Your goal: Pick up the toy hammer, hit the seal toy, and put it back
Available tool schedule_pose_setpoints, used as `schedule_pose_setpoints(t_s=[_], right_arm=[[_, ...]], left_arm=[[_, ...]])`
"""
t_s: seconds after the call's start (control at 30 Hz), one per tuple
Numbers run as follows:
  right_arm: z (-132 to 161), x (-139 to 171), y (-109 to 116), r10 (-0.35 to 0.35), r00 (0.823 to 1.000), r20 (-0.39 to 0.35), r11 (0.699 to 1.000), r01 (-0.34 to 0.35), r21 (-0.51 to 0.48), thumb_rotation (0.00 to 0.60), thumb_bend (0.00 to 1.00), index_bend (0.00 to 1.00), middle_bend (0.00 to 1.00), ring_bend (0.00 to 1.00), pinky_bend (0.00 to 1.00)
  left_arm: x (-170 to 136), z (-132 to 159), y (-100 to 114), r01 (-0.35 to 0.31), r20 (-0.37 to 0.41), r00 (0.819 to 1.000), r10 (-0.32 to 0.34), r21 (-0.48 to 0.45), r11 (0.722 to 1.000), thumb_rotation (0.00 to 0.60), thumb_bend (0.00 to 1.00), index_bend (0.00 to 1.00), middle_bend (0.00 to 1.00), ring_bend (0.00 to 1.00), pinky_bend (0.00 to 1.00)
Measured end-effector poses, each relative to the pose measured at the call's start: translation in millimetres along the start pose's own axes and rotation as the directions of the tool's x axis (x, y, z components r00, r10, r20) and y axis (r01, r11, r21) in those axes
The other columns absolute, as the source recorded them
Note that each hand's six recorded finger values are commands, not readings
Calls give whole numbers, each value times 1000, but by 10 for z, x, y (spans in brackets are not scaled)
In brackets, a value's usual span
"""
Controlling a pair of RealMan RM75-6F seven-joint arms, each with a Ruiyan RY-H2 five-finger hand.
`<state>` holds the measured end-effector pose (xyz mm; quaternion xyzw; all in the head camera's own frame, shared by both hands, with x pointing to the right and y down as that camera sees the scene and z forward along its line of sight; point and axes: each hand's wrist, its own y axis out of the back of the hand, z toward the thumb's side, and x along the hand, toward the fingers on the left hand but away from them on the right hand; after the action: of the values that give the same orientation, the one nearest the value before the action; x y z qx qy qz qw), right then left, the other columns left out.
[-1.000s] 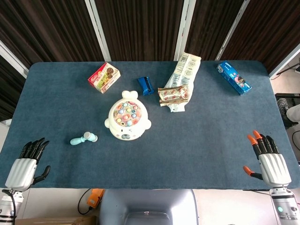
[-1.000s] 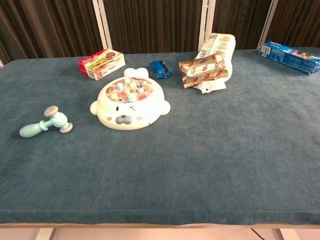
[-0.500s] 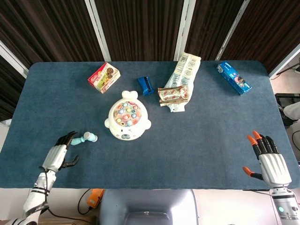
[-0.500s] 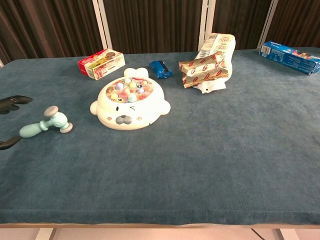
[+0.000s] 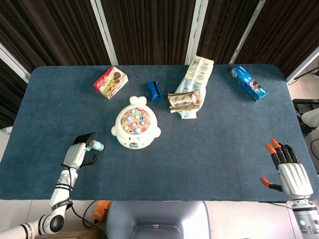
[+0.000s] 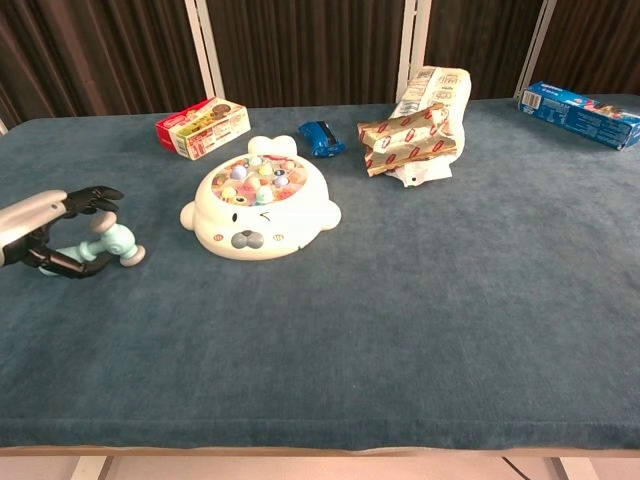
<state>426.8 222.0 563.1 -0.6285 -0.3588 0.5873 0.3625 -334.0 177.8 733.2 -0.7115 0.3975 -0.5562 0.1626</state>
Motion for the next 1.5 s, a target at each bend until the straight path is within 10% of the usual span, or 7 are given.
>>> schedule_pose_setpoints(t_s=[1.5], right_arm=[[-4,-2,-9,10,1000,-1,1000,-10,-1,600,241,0,0,0,0]], left_arm=[[189,-152,-80,-8,-68,998,13,77,997,600,529,388,395,311,95]])
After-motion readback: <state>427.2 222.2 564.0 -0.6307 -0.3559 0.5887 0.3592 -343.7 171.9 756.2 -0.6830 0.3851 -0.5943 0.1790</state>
